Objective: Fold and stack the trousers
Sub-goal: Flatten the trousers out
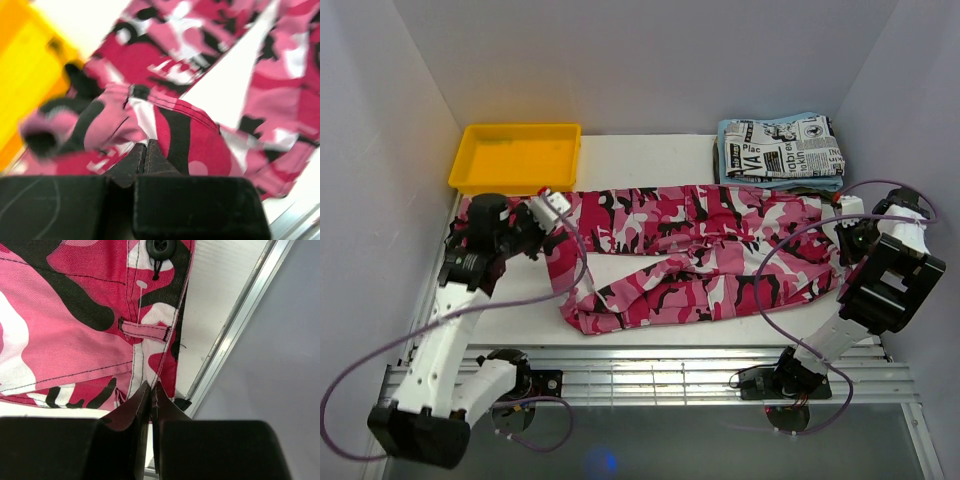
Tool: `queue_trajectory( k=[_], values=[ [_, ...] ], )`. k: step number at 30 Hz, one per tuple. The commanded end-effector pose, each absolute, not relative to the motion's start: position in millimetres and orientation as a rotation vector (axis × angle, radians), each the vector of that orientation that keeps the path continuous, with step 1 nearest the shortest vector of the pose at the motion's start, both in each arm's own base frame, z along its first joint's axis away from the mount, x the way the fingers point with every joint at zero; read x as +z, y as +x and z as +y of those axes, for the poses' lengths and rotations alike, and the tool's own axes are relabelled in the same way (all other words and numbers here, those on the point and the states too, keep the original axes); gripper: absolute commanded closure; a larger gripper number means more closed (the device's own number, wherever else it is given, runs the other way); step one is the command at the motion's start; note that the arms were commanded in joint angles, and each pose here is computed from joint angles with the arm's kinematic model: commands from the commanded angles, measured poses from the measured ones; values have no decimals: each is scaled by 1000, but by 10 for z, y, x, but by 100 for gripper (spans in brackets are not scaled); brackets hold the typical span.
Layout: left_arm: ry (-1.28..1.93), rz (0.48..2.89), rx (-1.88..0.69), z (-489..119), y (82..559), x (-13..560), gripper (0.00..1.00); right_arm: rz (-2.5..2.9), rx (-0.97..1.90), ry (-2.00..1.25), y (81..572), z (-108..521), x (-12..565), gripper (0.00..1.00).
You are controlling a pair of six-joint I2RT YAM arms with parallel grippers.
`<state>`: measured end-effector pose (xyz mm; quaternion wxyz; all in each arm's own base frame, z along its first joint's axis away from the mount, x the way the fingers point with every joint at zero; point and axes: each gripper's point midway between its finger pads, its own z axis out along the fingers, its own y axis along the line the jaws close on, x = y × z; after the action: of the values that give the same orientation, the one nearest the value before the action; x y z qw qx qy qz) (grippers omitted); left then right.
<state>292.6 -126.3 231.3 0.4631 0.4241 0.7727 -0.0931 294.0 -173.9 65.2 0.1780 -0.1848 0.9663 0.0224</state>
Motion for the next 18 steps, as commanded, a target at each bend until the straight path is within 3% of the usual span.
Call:
queue_trajectory(
  k=[1,4,9,18],
  values=[
    [1192,1851,-213,-930,2456,1961,100,2708,36,-572,2895,-1709,765,92],
    [1107,1960,-73,-494,2377,1621,100,2714,18,-588,2877,-1736,756,92],
    [860,2005,437,397,2450,1535,100,2729,-12,-612,2848,-1784,746,92],
    [420,2161,867,1579,2456,1553,100,2751,-23,-606,2848,-1832,723,92]
  ],
)
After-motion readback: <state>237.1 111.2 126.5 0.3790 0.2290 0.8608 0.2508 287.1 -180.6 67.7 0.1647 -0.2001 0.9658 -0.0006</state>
